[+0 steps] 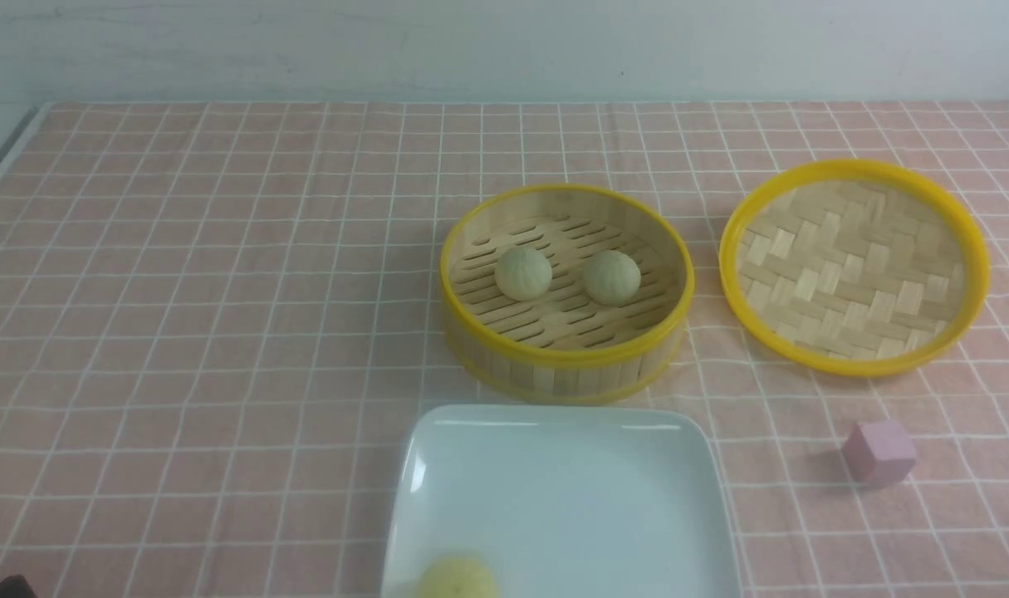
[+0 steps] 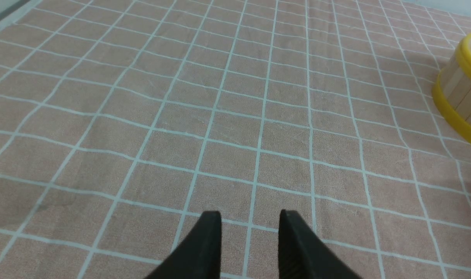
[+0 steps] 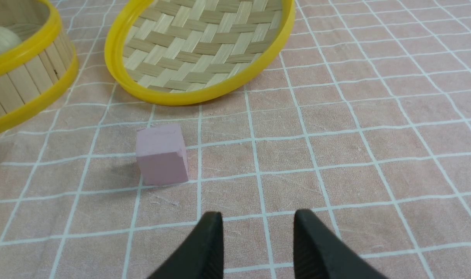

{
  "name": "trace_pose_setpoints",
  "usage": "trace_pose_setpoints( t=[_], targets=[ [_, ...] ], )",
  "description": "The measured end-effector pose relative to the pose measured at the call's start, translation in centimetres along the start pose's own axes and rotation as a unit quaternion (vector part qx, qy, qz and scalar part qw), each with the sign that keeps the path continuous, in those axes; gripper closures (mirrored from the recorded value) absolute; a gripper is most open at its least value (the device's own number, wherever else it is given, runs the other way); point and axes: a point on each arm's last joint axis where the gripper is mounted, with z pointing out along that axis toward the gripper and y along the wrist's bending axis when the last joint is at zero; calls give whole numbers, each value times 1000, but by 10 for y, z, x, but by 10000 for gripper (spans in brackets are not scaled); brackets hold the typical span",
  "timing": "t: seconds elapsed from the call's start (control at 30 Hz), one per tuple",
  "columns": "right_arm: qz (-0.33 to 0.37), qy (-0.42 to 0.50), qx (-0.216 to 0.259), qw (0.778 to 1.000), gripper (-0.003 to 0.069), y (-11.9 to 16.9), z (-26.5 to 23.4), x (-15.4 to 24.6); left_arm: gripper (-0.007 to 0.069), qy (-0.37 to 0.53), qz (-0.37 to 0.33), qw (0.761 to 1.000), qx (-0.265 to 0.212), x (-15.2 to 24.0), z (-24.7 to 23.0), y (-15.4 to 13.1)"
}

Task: Put the steamed buns into the plate on the pink tablecloth.
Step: 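Reach toward a bun in the bamboo steamer with the right gripper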

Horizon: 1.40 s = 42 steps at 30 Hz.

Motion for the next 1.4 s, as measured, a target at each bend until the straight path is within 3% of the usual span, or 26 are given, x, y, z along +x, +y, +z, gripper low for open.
trace_pose_setpoints(
  t=[1.03, 1.1, 1.17, 1.2, 1.23, 1.27, 1.3, 1.33, 1.4],
  targets=[
    [-21, -5, 8, 1000, 419, -1, 0, -1, 386, 1, -10, 1000, 2, 0, 0, 0],
    [-26, -10, 9, 1000, 419, -2, 0, -1, 386, 3, -45, 999, 8, 1, 0, -1],
    [-42, -22, 13, 999, 419, -2, 1, -2, 386, 19, -212, 976, 40, 2, 0, -8],
    [-42, -24, 12, 999, 419, -2, 1, -3, 386, 20, -226, 973, 42, 2, 0, -8],
    [-55, -30, 16, 998, 419, -3, 1, -3, 386, 34, -327, 943, 59, 2, -1, -12],
    [-57, -30, 16, 998, 419, -3, 1, -3, 386, 37, -345, 936, 63, 2, -1, -13],
    [-58, -39, 17, 997, 419, -3, 1, -4, 386, 53, -431, 898, 75, 3, -2, -16],
    [-38, -44, 12, 998, 419, -2, 1, -5, 386, 61, -465, 880, 81, 3, -2, -18],
    [75, -55, -13, 996, 419, 1, 1, -7, 386, 70, -508, 855, 86, 3, -2, -20]
  ],
)
